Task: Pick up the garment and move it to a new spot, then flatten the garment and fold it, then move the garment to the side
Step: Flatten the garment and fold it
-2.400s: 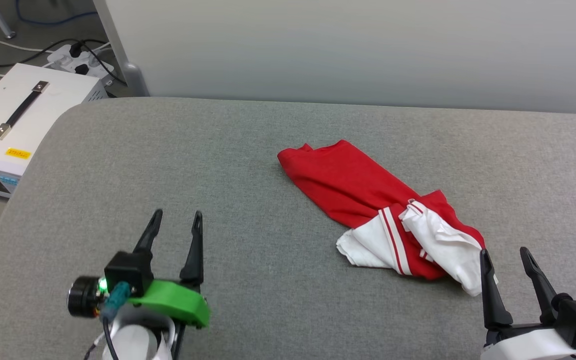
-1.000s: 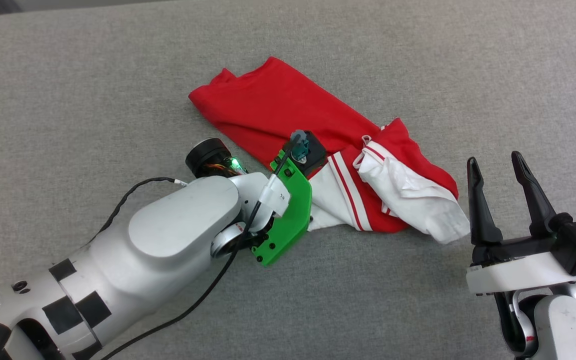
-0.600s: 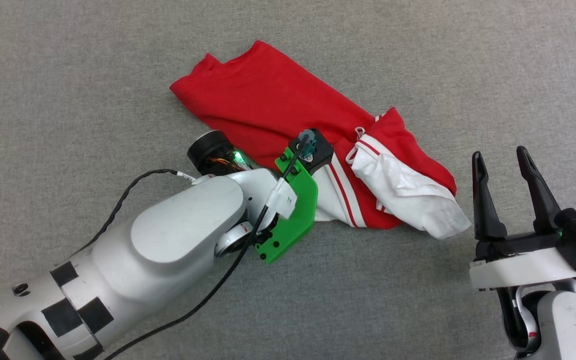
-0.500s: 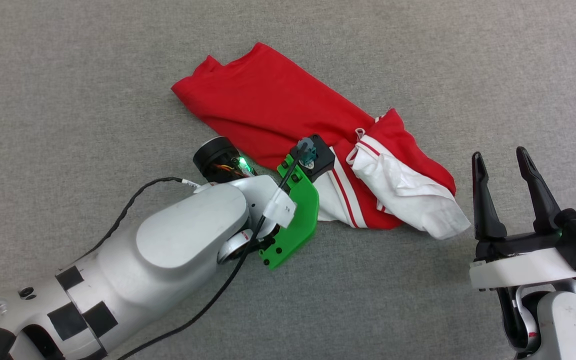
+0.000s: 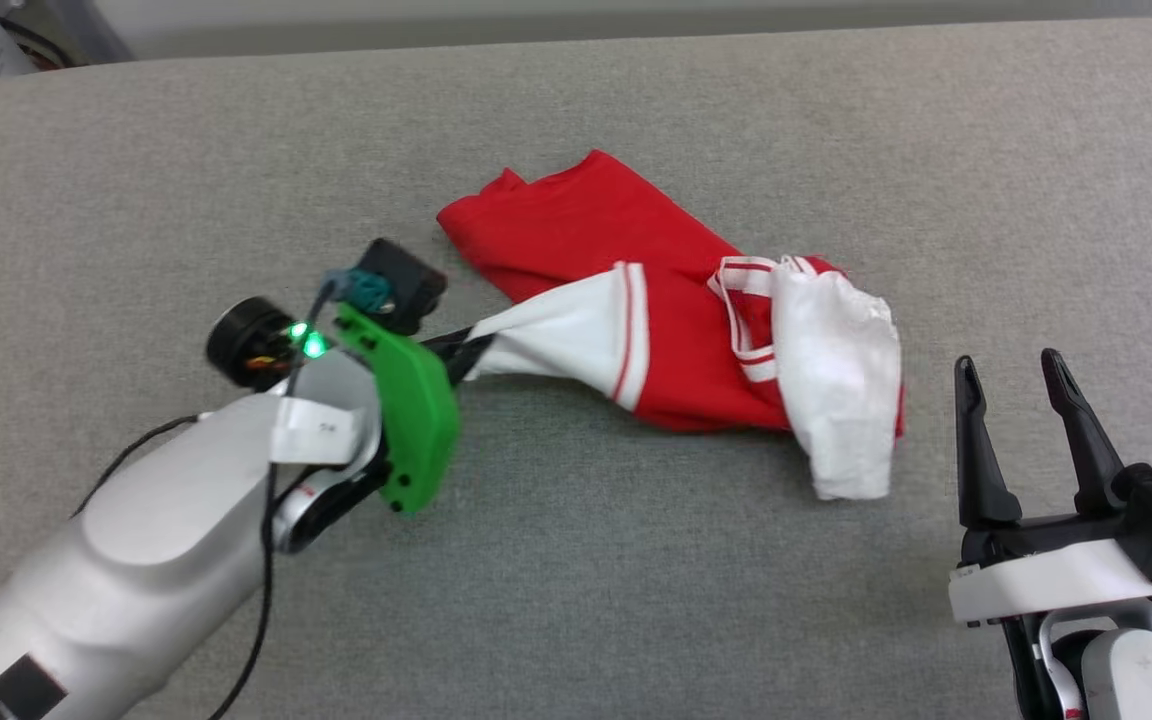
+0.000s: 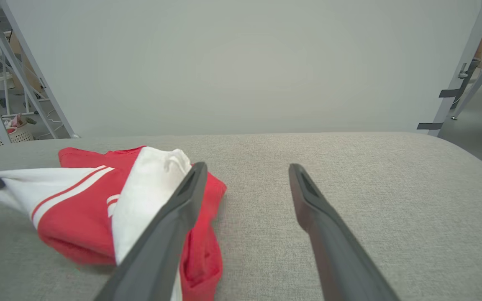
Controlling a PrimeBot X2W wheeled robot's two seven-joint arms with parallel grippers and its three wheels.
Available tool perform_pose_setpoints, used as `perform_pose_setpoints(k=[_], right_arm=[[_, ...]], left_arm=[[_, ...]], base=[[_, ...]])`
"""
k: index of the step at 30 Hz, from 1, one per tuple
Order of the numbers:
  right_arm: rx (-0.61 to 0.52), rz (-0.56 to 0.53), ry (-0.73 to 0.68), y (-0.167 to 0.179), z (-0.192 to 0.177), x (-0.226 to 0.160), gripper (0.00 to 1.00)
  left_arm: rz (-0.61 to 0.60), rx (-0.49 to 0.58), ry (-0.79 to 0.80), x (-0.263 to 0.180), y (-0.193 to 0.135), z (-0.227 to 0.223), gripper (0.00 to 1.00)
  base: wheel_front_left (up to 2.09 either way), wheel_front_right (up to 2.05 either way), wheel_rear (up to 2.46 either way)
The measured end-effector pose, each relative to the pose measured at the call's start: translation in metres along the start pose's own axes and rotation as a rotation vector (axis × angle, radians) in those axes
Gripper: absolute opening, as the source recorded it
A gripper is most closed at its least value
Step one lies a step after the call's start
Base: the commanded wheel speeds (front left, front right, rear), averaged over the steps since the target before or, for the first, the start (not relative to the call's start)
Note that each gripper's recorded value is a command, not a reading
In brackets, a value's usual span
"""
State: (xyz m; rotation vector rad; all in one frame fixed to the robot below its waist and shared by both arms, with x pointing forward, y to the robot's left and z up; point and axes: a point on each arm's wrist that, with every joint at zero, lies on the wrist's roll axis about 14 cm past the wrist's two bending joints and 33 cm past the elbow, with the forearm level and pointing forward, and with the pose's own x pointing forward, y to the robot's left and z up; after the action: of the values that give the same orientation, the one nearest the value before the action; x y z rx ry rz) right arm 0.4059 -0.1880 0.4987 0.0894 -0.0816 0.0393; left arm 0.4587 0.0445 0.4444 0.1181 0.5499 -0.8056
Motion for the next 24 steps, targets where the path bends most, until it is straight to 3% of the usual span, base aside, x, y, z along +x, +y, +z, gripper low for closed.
perform_pose_setpoints(k=[7,13,18,19,20,21,24], right_arm=[[0.007,0.038,-0.013,0.013,0.004,0.003,1.0],[0.0,0.046,-0.009,0.014,0.002,0.004,1.0],[-0.005,0.052,-0.008,0.014,0.002,0.004,1.0],[-0.006,0.054,-0.012,0.015,0.003,0.004,1.0],[-0.007,0.057,-0.017,0.015,0.005,0.004,1.0],[-0.01,0.06,-0.022,0.016,0.007,0.004,1.0],[-0.027,0.07,-0.051,0.017,0.018,0.003,1.0]], left_arm=[[0.243,-0.155,0.03,-0.054,0.054,-0.053,0.0],[0.328,-0.282,0.14,-0.074,0.06,-0.119,0.0],[0.362,-0.323,0.126,-0.073,0.063,-0.129,0.0],[0.369,-0.326,0.116,-0.073,0.063,-0.128,0.24],[0.367,-0.33,0.105,-0.072,0.061,-0.127,0.38],[0.369,-0.328,0.086,-0.071,0.061,-0.124,1.0],[0.399,-0.291,0.006,-0.073,0.06,-0.112,1.0]], base=[[0.0,0.0,0.0],[0.0,0.0,0.0],[0.0,0.0,0.0],[0.0,0.0,0.0],[0.0,0.0,0.0],[0.0,0.0,0.0],[0.0,0.0,0.0]])
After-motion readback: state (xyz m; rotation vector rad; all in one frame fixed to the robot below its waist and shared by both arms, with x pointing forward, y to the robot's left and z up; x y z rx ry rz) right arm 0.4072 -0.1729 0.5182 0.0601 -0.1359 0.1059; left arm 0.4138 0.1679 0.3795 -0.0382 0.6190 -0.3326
